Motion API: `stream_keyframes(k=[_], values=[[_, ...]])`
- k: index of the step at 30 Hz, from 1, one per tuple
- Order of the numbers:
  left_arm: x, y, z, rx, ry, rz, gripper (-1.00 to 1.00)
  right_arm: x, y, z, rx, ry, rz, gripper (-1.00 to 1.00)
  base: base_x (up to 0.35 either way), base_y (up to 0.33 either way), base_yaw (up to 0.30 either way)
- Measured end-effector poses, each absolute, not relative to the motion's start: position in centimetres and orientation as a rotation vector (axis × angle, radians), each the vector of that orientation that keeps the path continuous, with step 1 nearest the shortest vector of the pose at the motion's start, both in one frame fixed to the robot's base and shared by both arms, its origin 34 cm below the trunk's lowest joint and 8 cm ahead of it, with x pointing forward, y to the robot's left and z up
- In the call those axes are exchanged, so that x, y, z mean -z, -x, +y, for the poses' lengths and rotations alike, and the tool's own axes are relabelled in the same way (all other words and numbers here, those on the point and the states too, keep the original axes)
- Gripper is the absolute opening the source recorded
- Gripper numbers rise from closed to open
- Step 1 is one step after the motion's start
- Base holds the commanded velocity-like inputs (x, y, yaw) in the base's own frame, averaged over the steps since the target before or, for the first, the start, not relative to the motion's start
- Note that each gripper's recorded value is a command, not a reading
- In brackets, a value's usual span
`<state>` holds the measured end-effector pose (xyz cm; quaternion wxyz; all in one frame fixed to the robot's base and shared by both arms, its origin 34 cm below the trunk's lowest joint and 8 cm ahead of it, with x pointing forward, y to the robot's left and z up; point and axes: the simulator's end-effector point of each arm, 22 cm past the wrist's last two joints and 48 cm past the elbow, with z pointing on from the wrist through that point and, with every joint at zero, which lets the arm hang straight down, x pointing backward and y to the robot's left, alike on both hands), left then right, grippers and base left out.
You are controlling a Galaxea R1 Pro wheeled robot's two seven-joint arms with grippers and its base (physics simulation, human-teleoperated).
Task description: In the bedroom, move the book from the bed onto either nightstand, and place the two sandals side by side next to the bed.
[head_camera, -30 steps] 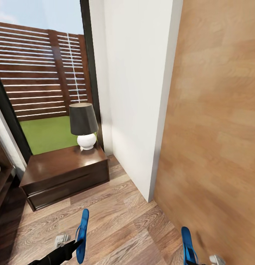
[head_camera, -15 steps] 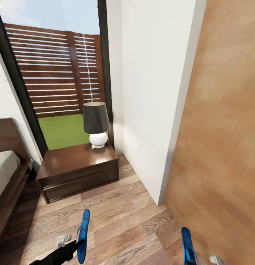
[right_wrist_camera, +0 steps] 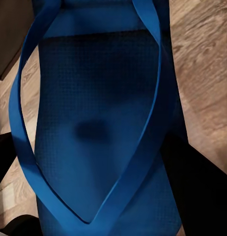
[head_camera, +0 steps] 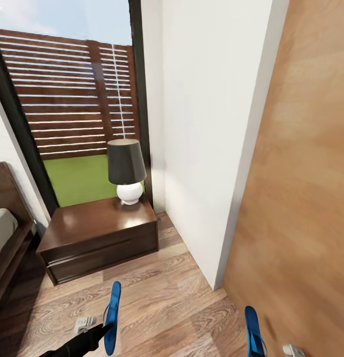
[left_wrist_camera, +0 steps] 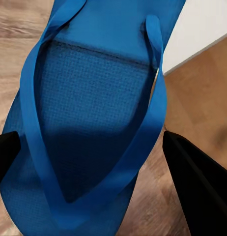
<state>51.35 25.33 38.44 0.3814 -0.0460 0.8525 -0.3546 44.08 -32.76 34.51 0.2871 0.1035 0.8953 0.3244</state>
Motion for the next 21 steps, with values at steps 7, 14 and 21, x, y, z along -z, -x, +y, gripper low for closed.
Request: stream_keyframes(k=[7,14,21], values=[[-38.44,-51.34,25.34,0.905,0.117,2.175,-1.0,-34.51,-44.06,-32.76,-0.867,-0.276,2.393,-1.0,0.29,-0.001,0.0],[-38.4,-51.35,25.32,0.905,0.118,2.176,-1.0,-34.48,-44.07,-32.76,-0.867,-0.276,2.393,-1.0,0.061,0.0,0.106],[-38.3,-51.31,25.28,0.905,0.119,2.178,-1.0,-34.4,-44.02,-32.75,-0.867,-0.277,2.395,-1.0,0.004,0.0,0.269]])
